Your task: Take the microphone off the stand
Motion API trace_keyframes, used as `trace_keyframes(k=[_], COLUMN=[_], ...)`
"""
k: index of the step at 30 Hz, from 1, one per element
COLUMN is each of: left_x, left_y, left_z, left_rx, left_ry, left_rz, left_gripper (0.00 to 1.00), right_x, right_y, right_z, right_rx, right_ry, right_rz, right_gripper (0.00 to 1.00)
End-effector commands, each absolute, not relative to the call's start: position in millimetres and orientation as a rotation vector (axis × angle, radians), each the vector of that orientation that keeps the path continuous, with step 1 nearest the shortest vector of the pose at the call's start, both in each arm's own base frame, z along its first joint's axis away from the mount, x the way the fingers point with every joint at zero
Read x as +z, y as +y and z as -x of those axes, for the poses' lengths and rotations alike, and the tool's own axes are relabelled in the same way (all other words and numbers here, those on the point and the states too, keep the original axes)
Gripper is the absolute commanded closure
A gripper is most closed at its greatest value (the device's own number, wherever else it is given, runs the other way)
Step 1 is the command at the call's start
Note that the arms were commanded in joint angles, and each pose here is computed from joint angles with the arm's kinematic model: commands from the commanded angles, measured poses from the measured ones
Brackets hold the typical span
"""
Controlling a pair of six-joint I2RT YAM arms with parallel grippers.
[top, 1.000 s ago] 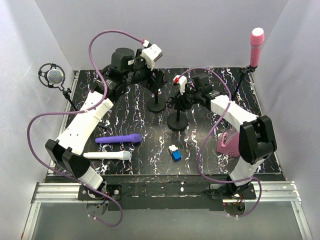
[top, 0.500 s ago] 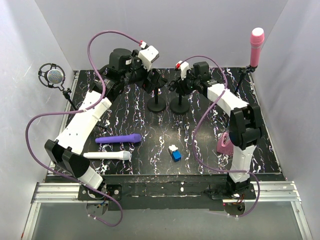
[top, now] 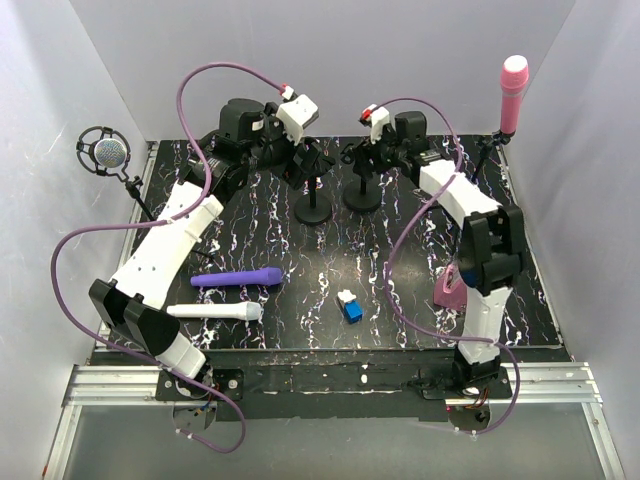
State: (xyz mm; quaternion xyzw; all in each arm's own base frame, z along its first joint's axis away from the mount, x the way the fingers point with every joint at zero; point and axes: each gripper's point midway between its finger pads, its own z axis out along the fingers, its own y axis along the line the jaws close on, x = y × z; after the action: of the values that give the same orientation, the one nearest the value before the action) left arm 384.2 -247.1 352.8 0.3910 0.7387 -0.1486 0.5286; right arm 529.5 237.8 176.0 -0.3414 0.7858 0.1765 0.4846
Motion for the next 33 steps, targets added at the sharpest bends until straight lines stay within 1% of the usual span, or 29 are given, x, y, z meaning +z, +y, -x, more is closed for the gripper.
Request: trace_keyframes(k=[1,6,9,12,14,17,21,27,31,33], left_x=[380,395,411,423,420,413,415,421,410,396], left_y=[-247,-269,-289,-314,-333,-356,-381,-424,-460,-478], left_z=[-375,-373,-367,-361,-353,-354,-351,-356,-354,-356], left_rx=[-0.393,-0.519,-0.636,-0.768,-0.857,-0.893,-0.945,-1.039,-1.075,-1.072], left_ry=[1.688,1.608,1.53,1.446,1.405,1.401,1.367,1.297,1.202,1.195], left_rz=[-0.902,-0.927,-0.97,-1.028,-1.097,-1.117,-1.129,-1.094,-1.091,-1.095], left_gripper=[0.12,0.13,0.14,0.16,0.17,0.18,0.19,0.2,0.2,0.2], right_x=[268,304,322,353,381,408,419,431,448,457], right_y=[222,215,204,179,159,126,88,36,4,-8], right_z=[-497,-431,-388,-356,-334,-311,-303,-319,-327,-333], right_rx=[0.418,0.496,0.526,0.475,0.419,0.319,0.208,0.027,-0.087,-0.146], right_ry=[1.748,1.713,1.704,1.686,1.623,1.579,1.591,1.578,1.539,1.522], right_rz=[0.789,0.827,0.806,0.7,0.643,0.6,0.539,0.376,0.313,0.304], right_gripper=[0.16,0.15,0.18,0.27,0.27,0.28,0.3,0.31,0.29,0.27])
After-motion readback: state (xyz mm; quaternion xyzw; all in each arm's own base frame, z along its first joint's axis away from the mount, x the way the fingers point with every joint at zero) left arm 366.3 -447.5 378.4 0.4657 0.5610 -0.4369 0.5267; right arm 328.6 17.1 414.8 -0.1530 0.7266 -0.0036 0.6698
